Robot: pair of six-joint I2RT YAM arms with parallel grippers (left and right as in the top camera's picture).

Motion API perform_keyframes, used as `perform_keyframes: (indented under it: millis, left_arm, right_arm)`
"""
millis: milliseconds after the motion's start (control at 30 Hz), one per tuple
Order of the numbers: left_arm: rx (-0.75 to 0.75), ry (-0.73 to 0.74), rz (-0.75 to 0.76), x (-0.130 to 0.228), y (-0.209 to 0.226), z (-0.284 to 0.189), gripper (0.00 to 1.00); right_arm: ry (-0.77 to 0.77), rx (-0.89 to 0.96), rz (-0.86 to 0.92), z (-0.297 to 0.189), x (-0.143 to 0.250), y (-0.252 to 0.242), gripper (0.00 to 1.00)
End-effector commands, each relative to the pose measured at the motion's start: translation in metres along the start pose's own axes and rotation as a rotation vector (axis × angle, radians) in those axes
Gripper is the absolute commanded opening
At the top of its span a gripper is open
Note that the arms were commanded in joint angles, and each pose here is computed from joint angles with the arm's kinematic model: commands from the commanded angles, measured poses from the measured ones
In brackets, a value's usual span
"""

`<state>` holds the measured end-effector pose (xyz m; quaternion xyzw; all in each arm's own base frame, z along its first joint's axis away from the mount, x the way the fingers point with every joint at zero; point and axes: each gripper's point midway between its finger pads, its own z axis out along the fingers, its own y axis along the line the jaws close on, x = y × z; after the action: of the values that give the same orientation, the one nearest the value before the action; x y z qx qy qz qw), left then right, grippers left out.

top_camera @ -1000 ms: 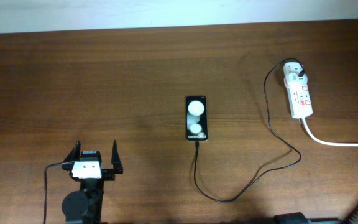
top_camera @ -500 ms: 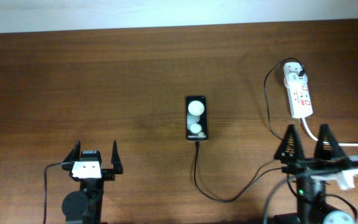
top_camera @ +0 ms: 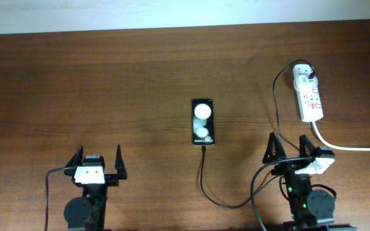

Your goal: Plug charger to phone and switch on socket

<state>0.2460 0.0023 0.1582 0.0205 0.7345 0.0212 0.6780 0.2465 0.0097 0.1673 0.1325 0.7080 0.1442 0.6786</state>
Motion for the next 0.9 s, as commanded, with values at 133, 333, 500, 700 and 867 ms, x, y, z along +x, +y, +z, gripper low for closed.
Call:
perform_keyframes:
  millis: [133, 333, 500, 700, 867]
  left_arm:
    - [0.005, -0.003, 0.016, 0.0013, -0.0005, 0.0000, 0.99]
    - [0.005, -0.002, 0.016, 0.0013, -0.0005, 0.0000, 0.99]
    - [0.004, -0.003, 0.016, 0.0012, -0.0004, 0.0000, 0.99]
    - [0.004, -0.003, 0.016, 0.0013, -0.0004, 0.0000, 0.99]
    - [0.005, -0.003, 0.016, 0.0013, -0.0005, 0.0000, 0.99]
  right_arm:
    - [0.055, 0.002, -0.001, 0.0002, 0.0143, -0.0019, 0.99]
    - [0.054, 0.002, -0.001, 0.0002, 0.0143, -0.0019, 0.99]
    - [0.054, 0.002, -0.001, 0.0002, 0.0143, -0.0019, 0.99]
    - [0.044, -0.003, -0.001, -0.0003, 0.0119, -0.0010, 0.99]
    - [0.042, -0.002, -0.115, -0.0003, 0.0115, -0.0015, 0.99]
